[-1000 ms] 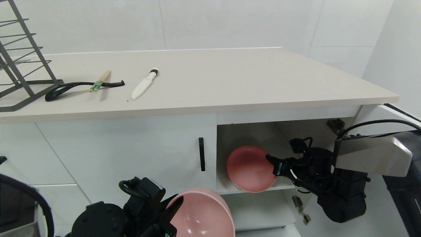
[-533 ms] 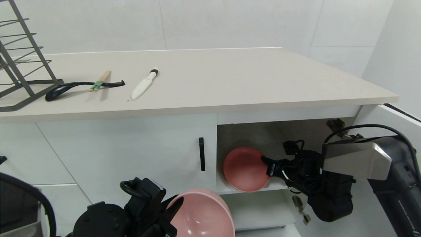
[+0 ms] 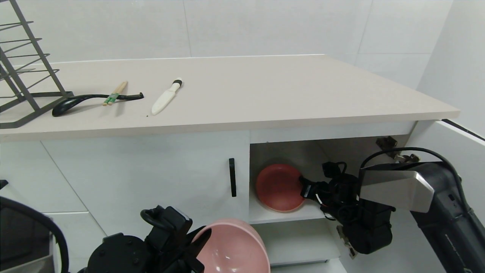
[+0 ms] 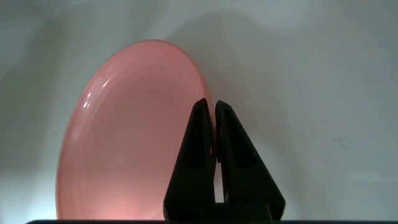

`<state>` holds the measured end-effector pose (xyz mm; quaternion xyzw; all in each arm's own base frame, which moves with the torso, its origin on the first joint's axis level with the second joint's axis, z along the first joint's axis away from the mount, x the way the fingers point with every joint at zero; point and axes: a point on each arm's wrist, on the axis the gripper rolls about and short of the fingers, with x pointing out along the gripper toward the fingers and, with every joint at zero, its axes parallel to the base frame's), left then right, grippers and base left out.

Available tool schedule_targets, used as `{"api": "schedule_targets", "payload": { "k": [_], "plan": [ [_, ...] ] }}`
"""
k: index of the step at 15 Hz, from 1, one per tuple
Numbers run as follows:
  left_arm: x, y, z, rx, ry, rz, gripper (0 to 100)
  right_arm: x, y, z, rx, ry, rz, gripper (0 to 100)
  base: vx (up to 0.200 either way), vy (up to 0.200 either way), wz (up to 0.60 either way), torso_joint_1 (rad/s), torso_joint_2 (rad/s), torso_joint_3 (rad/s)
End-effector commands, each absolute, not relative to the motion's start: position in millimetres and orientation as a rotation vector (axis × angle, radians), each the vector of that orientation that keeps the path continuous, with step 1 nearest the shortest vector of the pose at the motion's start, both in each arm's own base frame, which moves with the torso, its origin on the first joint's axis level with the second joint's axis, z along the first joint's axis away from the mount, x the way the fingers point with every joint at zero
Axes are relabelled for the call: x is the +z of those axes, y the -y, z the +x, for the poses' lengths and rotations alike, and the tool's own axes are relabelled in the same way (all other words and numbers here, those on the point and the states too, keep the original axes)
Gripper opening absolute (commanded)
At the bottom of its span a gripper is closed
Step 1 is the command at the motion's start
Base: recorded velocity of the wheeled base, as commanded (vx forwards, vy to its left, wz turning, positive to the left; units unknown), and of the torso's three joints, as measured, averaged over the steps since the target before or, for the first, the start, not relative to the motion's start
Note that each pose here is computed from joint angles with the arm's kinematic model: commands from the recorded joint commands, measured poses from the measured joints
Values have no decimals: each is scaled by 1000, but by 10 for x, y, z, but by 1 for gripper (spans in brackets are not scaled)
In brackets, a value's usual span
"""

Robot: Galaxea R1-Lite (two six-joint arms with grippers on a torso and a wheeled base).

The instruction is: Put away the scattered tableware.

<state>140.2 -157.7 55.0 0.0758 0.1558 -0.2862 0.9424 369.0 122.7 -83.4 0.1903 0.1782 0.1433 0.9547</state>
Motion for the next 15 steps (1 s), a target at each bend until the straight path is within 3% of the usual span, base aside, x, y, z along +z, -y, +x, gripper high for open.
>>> {"api": "schedule_targets", "payload": {
  "k": [1,3,4,9,12,15],
  "plan": [
    [549,1578,1403,-583,-317,154,0,-847,-1224,3672,291,-369,384,0,0,0,0,0,0,0],
    [549,1578,1403,-583,-317,154,0,-854,-1189,3660,282,-376,381,0,0,0,0,0,0,0],
    [549,1578,1403,-583,-317,154,0,-849,-1186,3672,281,-371,382,100,0,0,0,0,0,0],
    [565,1574,1401,-583,-311,150,0,-443,-1049,3641,267,-306,376,100,0,0,0,0,0,0],
    [625,1599,1341,-616,-286,140,0,-192,-948,3249,296,-340,156,100,0,0,0,0,0,0],
    [650,1600,1327,-622,-271,145,0,85,-1047,2893,362,-346,119,100,0,0,0,0,0,0]
  ]
}}
